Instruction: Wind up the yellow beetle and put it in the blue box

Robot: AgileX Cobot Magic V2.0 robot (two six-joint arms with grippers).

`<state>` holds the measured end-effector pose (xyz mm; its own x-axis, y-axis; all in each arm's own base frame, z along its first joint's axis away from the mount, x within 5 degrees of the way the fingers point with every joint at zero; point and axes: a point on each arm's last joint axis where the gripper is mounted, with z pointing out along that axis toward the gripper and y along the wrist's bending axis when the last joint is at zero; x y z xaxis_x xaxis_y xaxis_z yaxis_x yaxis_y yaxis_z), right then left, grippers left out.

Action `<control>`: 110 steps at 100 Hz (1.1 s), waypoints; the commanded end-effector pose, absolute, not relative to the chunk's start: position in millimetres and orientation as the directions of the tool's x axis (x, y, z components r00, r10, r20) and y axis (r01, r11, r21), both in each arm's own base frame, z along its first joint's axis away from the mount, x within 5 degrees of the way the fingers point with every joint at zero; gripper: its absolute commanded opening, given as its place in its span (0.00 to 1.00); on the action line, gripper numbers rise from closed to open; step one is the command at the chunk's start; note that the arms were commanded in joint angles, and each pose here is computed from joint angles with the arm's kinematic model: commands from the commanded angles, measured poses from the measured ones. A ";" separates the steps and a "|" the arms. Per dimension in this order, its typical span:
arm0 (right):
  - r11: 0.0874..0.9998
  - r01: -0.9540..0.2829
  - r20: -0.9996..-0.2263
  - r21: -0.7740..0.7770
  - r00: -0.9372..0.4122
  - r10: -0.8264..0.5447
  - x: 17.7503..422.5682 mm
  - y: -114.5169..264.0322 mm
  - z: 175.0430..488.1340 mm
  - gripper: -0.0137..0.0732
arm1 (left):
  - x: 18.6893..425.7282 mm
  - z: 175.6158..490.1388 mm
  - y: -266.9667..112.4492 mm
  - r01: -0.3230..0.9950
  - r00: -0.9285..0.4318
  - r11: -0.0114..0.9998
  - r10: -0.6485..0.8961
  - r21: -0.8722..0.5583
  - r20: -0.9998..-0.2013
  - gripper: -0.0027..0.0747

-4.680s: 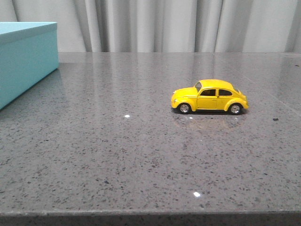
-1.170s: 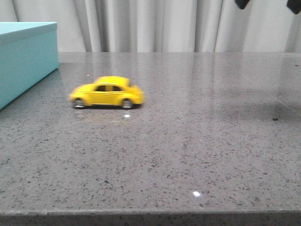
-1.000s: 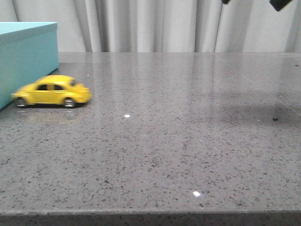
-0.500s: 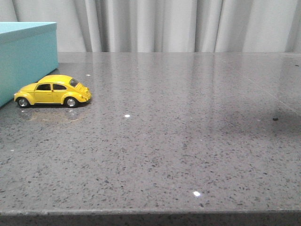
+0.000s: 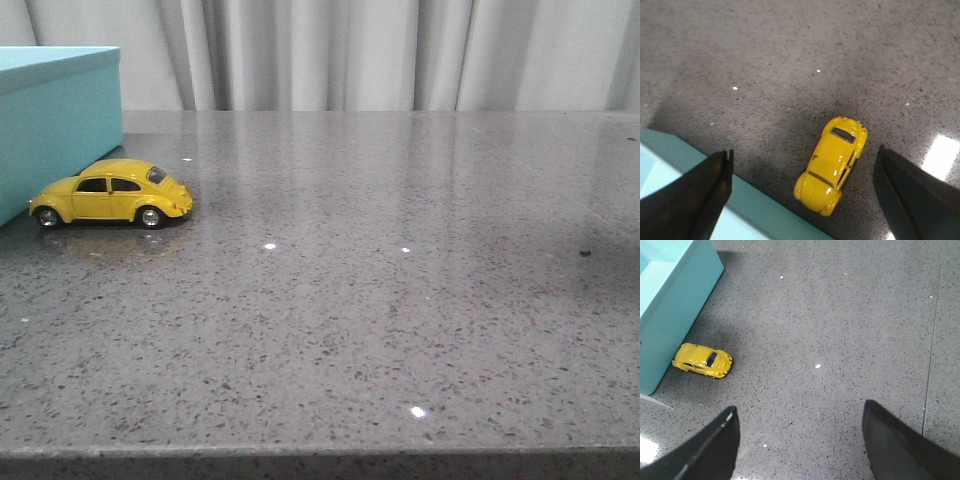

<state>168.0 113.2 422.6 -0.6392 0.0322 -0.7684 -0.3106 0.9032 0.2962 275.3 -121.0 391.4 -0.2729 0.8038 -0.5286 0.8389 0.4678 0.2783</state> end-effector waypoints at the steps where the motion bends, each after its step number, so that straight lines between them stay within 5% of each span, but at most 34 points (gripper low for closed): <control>1: 0.887 -0.350 -0.835 0.300 -0.546 0.067 164.5 109.3 441.3 0.75 | 278.2 398.3 -130.9 0.849 -0.224 0.425 0.827 0.313 -0.515 0.76; 18: 0.886 -0.355 -0.839 0.298 -0.540 0.066 163.8 108.9 442.2 0.75 | 293.0 370.0 -145.9 0.892 -0.191 0.325 0.902 0.315 -0.388 0.75; 77: 0.884 -0.359 -0.844 0.298 -0.533 0.068 164.1 109.2 442.9 0.75 | 329.4 306.0 -162.0 0.935 -0.213 0.267 0.949 0.234 -0.234 0.74; 110: 0.885 -0.358 -0.843 0.298 -0.534 0.068 164.1 109.1 442.8 0.75 | 328.7 302.9 -161.5 0.942 -0.219 0.262 0.953 0.208 -0.210 0.28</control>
<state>166.8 112.4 425.3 -0.6229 0.0383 -0.7813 -0.3199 0.8990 0.2991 333.6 -160.2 279.0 -0.2349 0.9580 -0.1646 0.9522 0.2608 0.1588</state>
